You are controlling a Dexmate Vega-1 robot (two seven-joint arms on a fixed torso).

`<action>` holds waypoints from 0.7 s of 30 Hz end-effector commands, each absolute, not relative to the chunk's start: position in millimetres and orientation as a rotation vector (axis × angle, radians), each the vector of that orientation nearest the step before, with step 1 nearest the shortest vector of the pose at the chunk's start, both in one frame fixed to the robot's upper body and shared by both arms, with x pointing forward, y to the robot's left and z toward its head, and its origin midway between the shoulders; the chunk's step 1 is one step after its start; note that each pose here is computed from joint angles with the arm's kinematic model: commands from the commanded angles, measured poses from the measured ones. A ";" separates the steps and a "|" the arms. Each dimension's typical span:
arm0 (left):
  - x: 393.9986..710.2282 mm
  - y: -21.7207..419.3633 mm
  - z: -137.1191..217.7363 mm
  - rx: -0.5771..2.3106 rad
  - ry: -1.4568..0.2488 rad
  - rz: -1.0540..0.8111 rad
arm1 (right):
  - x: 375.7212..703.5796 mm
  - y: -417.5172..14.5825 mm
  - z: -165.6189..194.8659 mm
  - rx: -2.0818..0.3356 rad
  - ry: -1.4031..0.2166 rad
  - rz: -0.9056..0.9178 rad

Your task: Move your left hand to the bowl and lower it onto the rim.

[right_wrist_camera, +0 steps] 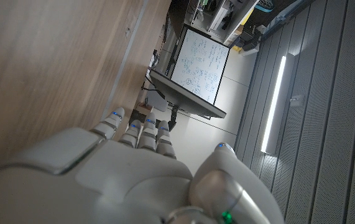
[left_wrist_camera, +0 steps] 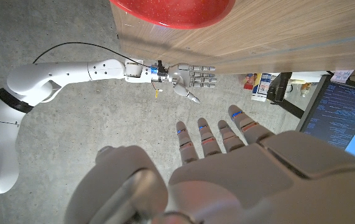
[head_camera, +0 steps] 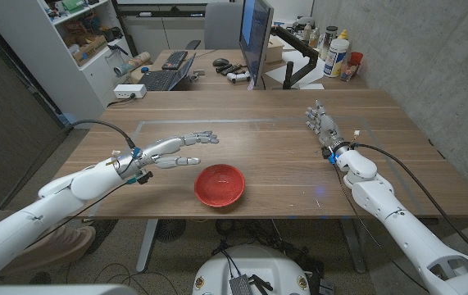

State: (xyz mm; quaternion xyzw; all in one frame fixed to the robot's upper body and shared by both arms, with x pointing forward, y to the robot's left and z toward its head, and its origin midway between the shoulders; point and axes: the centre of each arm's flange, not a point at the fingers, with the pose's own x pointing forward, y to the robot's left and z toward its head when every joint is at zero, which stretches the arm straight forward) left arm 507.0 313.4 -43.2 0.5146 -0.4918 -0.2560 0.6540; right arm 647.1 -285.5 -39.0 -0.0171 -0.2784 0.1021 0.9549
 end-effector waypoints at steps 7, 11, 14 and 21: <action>491.0 319.4 -54.8 1.311 -1.219 -0.569 | 644.0 -290.4 -48.9 -0.031 -0.560 0.211; 491.5 316.4 -54.7 1.365 -1.254 -0.566 | 644.4 -291.9 -48.7 -0.026 -0.556 0.211; 491.8 315.9 -54.1 1.374 -1.271 -0.557 | 644.7 -292.7 -48.8 -0.030 -0.560 0.213; 491.3 314.2 -56.3 1.399 -1.326 -0.545 | 645.7 -297.3 -48.9 -0.026 -0.560 0.209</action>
